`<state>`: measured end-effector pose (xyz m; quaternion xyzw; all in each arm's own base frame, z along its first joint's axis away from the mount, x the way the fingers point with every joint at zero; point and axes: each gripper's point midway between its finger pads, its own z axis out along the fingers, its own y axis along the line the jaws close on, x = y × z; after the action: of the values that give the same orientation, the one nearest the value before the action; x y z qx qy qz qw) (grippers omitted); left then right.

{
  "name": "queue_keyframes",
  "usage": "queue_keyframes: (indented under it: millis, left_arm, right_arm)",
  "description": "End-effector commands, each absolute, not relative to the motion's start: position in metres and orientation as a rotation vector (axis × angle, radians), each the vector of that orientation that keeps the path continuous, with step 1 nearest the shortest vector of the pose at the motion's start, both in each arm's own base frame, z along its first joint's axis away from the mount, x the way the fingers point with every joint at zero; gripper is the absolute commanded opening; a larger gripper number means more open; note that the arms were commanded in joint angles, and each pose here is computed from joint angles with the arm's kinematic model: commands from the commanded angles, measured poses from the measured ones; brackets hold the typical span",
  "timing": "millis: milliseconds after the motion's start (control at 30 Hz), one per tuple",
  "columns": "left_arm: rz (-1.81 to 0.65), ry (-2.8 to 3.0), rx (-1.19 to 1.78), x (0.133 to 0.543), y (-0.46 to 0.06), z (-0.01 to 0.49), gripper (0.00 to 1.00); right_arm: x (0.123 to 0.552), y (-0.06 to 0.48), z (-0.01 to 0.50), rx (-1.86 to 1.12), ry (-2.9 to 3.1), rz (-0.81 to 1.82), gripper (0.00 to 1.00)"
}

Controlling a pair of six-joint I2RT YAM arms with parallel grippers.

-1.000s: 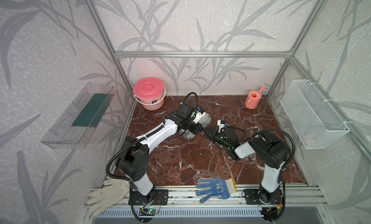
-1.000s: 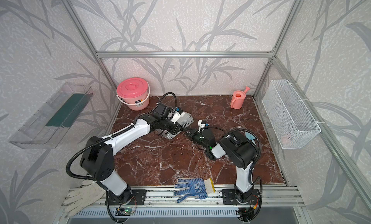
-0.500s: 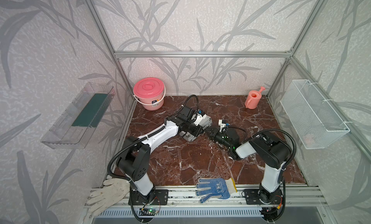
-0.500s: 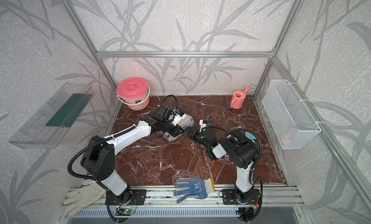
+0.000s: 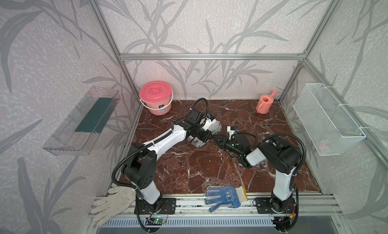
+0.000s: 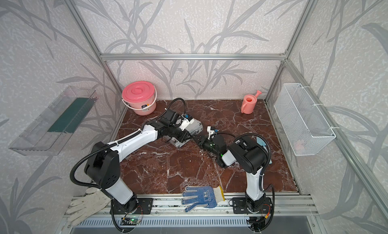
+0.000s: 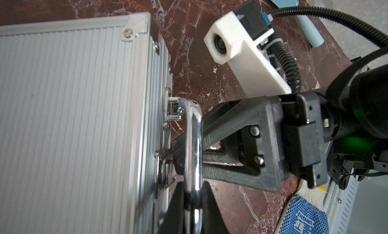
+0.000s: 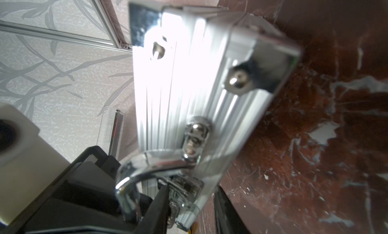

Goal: Open the poker set cases
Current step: Open the fastener on the poker set case.

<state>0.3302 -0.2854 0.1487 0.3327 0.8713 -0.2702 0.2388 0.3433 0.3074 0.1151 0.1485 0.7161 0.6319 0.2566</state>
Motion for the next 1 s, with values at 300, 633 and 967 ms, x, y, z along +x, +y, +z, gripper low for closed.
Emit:
queue_keyframes:
  millis: [300,633,967]
  left_arm:
    - [-0.820,2.215,0.955,0.341,-0.307,0.193,0.00]
    - [-0.849,2.230,0.955,0.336,-0.312,0.184,0.00]
    - [-0.863,2.267,0.965,0.326,-0.314,0.167,0.00]
  right_arm:
    - [0.346,0.329,0.124,0.360,1.902,1.760,0.34]
    - [0.352,0.327,0.140,0.403,1.848,1.769,0.21]
    - [0.353,0.314,0.156,0.403,1.798,1.747,0.13]
